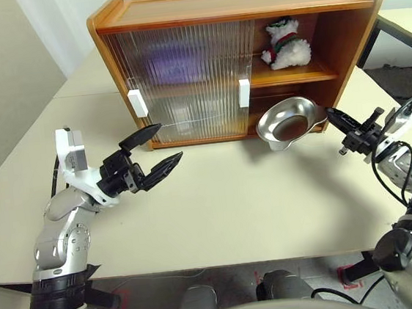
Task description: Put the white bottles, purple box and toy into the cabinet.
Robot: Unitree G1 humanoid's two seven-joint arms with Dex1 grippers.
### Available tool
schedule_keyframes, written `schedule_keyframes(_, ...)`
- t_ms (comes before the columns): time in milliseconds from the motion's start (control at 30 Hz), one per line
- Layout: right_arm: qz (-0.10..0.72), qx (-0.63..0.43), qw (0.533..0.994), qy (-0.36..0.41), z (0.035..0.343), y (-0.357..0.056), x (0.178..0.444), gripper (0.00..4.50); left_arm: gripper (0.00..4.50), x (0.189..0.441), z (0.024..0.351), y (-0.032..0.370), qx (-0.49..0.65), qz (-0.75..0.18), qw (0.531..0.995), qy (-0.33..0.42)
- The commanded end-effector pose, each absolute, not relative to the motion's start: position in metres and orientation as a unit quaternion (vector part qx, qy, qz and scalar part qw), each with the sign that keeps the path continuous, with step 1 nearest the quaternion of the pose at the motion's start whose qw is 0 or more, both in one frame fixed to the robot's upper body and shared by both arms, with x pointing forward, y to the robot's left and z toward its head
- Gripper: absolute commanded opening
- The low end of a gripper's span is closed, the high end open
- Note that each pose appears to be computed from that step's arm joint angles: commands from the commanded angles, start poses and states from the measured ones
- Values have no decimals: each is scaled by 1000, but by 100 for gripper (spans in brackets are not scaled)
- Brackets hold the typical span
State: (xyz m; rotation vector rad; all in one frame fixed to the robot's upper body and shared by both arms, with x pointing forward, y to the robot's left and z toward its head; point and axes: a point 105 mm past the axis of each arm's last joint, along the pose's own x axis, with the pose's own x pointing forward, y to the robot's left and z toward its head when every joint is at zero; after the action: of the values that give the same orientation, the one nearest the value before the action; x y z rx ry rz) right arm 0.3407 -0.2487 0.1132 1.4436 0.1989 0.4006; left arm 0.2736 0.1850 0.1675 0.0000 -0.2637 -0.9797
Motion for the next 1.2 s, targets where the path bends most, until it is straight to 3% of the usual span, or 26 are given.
schedule_keyframes(33, 185, 660, 724, 78, 117, -244, 346, 1, 450, 273, 165, 187, 11, -468, 876, -117)
schedule_keyframes(433, 111, 668, 736, 26, 107, -252, 366, 1, 450, 274, 164, 186, 11, -472, 874, -114)
schedule_keyframes(1200, 54, 637, 768, 26, 103, -221, 389, 1, 450, 272, 167, 186, 11, -473, 873, -115)
